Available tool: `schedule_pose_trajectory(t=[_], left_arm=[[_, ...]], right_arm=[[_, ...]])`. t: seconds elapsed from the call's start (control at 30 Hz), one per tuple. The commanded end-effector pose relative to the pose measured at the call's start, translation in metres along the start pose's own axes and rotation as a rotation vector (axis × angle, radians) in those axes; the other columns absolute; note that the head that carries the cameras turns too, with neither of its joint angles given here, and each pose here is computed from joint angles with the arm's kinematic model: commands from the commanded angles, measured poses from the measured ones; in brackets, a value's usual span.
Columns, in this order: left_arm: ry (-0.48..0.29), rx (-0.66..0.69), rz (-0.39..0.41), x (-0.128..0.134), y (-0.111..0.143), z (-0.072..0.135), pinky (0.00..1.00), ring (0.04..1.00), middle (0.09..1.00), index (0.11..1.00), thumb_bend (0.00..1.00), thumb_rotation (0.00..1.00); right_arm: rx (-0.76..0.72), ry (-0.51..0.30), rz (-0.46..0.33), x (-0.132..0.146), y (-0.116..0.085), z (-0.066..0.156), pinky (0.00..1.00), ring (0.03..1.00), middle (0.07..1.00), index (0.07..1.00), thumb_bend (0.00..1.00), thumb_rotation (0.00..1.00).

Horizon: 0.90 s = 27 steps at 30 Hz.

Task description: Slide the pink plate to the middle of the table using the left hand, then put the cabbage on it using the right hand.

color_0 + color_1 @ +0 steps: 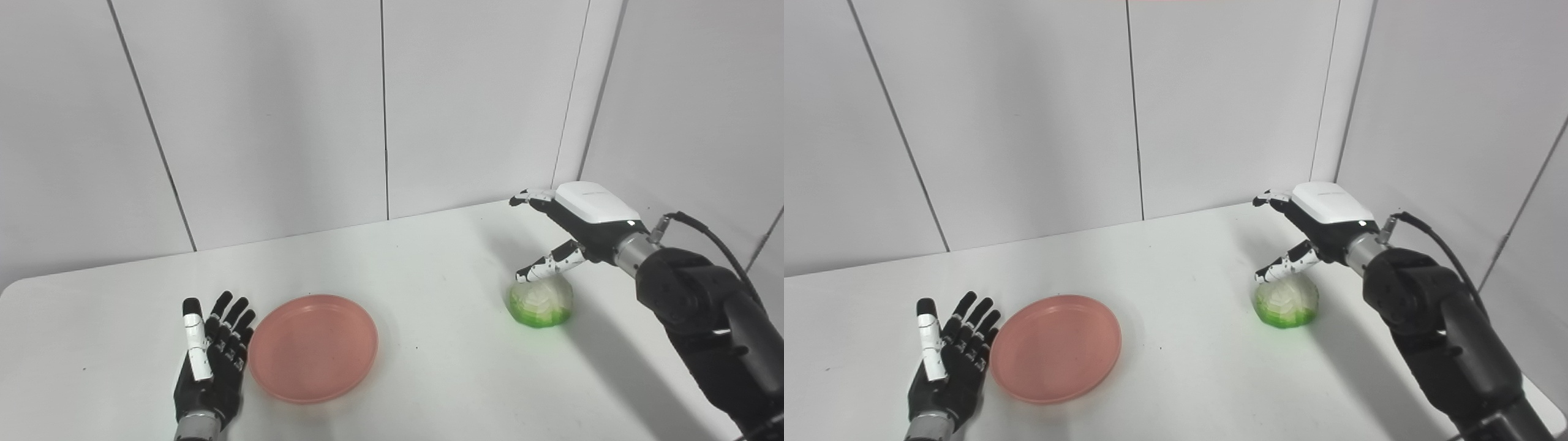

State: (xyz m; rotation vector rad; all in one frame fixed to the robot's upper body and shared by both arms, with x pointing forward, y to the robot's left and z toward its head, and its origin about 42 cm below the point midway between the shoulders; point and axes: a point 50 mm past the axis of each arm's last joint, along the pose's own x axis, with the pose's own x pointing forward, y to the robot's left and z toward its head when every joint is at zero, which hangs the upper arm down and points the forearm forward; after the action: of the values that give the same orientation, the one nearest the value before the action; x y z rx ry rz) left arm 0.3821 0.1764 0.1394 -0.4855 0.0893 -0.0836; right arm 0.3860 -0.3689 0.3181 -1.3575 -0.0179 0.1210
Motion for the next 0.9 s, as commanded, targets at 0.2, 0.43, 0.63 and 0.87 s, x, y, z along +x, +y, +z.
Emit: schedule_pose_trajectory(t=[0.2, 0.43, 0.63, 0.87], left_arm=[[-0.007, -0.009, -0.030, 0.002, -0.008, 0.002, 1.00, 0.917, 0.914, 0.906, 0.91, 0.92], [-0.006, -0.023, -0.029, 0.000, -0.006, 0.002, 1.00, 0.910, 0.913, 0.904, 0.91, 0.92], [-0.001, -0.028, -0.030, -0.001, -0.007, 0.001, 1.00, 0.906, 0.906, 0.894, 0.91, 0.91], [0.002, -0.024, -0.031, -0.001, -0.007, 0.000, 1.00, 0.898, 0.900, 0.903, 0.90, 0.91]], right_arm=[[-0.095, 0.029, 0.087, 0.013, -0.025, 0.001, 0.70, 0.898, 0.912, 0.857, 1.00, 0.36], [-0.248, 0.052, 0.176, 0.021, -0.018, 0.000, 0.81, 0.919, 0.905, 0.836, 1.00, 0.33], [-0.272, 0.077, 0.192, 0.027, -0.015, -0.002, 0.83, 0.929, 0.905, 0.833, 1.00, 0.32], [-0.333, 0.082, 0.210, 0.032, -0.003, -0.007, 0.83, 0.939, 0.914, 0.843, 1.00, 0.34]])
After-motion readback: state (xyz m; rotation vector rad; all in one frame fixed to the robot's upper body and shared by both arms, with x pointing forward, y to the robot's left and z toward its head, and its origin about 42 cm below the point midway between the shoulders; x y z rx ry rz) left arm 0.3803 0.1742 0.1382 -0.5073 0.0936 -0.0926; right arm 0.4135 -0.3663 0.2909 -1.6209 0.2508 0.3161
